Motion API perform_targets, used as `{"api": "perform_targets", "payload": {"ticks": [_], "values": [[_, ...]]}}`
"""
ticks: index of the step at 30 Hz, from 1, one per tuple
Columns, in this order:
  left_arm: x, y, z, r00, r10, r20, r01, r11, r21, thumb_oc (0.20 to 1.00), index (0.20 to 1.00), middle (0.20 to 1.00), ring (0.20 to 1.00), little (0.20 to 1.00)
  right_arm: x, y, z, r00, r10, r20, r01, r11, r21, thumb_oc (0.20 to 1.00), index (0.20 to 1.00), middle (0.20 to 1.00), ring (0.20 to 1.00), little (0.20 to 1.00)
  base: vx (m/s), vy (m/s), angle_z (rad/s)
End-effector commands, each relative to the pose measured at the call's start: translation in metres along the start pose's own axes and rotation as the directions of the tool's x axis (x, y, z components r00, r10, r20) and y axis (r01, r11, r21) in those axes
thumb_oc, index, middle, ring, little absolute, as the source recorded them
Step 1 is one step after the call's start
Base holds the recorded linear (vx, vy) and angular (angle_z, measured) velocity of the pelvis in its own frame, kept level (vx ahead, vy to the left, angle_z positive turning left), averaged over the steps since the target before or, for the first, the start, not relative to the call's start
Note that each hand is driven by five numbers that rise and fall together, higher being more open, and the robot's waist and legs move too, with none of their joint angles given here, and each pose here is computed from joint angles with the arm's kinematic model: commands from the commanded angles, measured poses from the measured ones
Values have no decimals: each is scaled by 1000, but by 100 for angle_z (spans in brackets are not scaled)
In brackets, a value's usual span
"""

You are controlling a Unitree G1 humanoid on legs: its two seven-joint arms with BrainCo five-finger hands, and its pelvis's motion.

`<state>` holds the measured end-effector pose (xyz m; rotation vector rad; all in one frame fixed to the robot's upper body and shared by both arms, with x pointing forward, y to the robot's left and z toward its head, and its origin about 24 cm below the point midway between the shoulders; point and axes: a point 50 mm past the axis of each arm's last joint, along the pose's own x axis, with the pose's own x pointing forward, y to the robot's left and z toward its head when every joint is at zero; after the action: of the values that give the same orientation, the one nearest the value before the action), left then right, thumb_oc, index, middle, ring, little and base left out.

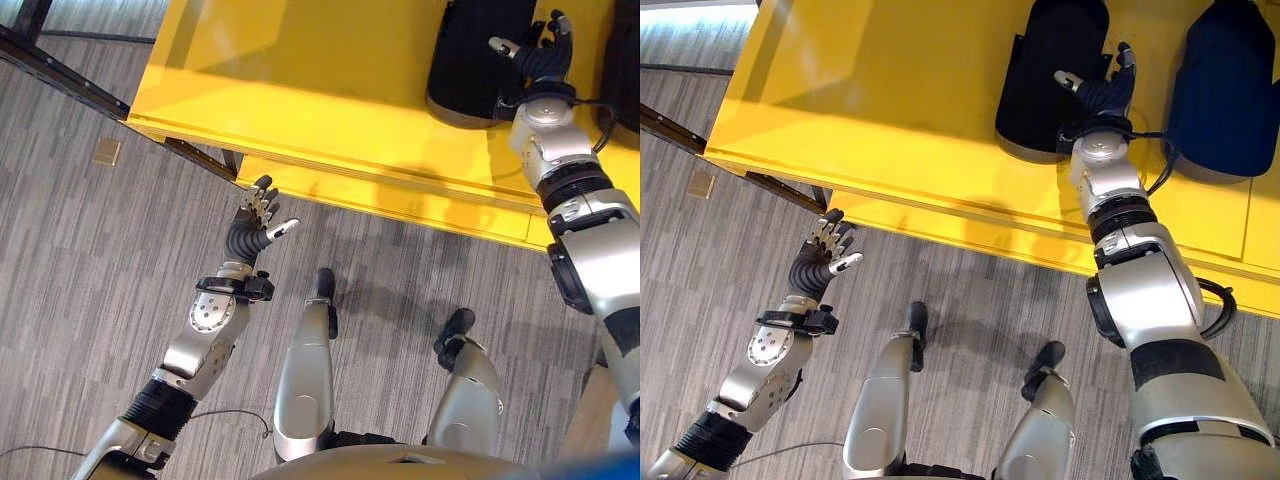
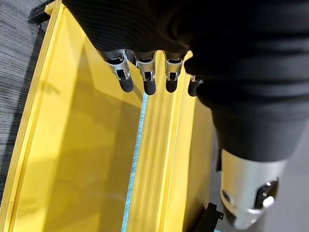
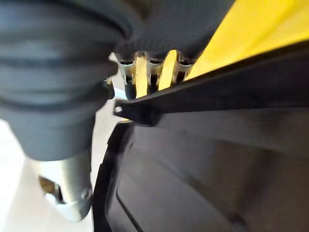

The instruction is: Move parts from the plastic box to the shelf.

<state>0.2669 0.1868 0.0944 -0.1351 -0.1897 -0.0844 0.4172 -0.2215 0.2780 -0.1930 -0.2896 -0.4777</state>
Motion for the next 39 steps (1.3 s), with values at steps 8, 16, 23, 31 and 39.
{"api": "perform_targets", "payload": {"ticks": [8, 16, 23, 31, 39], "values": [[1, 12, 22, 994, 4, 106, -8, 999, 34, 1000, 1000, 1000, 1000, 1000, 5, -13, 66, 965, -30, 259, 31, 1000, 1, 1000, 1000, 1000, 1000, 1000, -9, 1, 0], [0, 17, 22, 995, 14, 98, -19, 999, 49, 1000, 1000, 1000, 1000, 1000, 0, -10, 76, 948, -16, 317, 15, 1000, 4, 1000, 1000, 1000, 1000, 1000, 0, 0, 0], [-2, 21, 18, 996, 31, 83, -37, 997, 62, 1000, 1000, 1000, 1000, 1000, -22, -7, 75, 901, 37, 432, -29, 999, -25, 1000, 1000, 1000, 1000, 1000, 18, -6, -6], [-16, 32, 10, 994, 93, 49, -97, 990, 98, 1000, 1000, 1000, 1000, 1000, -96, -30, 16, 835, 110, 539, -76, 994, -84, 1000, 1000, 1000, 1000, 1000, 46, -23, -10], [-37, 42, -1, 984, 179, 13, -179, 974, 139, 1000, 1000, 1000, 1000, 1000, -164, -42, -14, 786, 235, 572, -123, 966, -228, 1000, 1000, 1000, 1000, 1000, 39, 9, -4]]}}
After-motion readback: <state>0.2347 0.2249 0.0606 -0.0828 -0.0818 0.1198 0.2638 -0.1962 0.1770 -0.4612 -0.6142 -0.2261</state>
